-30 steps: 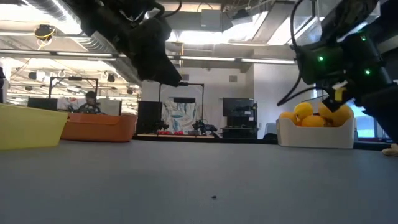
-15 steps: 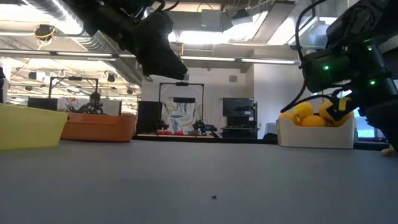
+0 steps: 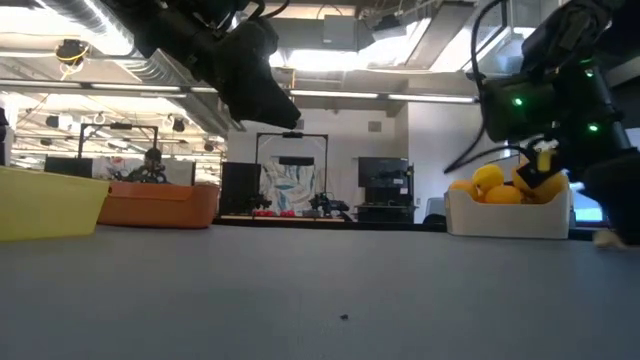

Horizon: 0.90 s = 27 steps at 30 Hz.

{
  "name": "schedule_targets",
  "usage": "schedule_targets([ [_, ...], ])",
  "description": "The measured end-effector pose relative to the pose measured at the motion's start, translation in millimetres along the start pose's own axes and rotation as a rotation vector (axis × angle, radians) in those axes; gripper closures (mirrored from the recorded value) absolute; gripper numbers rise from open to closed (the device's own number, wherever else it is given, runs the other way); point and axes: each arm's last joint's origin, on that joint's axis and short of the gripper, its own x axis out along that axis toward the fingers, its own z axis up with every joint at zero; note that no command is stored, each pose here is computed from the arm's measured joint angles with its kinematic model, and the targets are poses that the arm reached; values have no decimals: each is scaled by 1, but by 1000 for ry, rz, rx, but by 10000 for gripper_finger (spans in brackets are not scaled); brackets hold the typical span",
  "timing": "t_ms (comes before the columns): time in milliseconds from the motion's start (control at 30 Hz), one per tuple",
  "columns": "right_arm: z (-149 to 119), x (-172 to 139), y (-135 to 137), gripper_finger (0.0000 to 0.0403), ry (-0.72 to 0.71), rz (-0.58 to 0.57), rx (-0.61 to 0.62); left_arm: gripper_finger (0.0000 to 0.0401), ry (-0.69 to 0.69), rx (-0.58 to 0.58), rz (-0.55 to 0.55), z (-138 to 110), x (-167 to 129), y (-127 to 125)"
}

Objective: Sort produce into baskets
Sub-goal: Put the brown mushroom into the orange bin

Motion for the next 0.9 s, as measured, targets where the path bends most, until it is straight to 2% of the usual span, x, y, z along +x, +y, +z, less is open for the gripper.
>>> schedule_targets([
  [133, 12, -14, 7, 386, -97, 36, -39, 226, 0, -8, 0, 0, 0, 0],
  [300, 27, -28, 16, 399, -236, 109, -65, 226, 1, -19, -11, 0, 0, -4],
  [633, 61, -51, 37, 394, -636, 345, -70, 226, 33, -88, -49, -14, 26, -20],
  [733, 66, -56, 40, 394, -709, 385, -71, 226, -13, -85, -78, -17, 38, -28],
  [900, 68, -60, 42, 393, -749, 407, -73, 226, -154, -97, -134, -18, 59, -42],
])
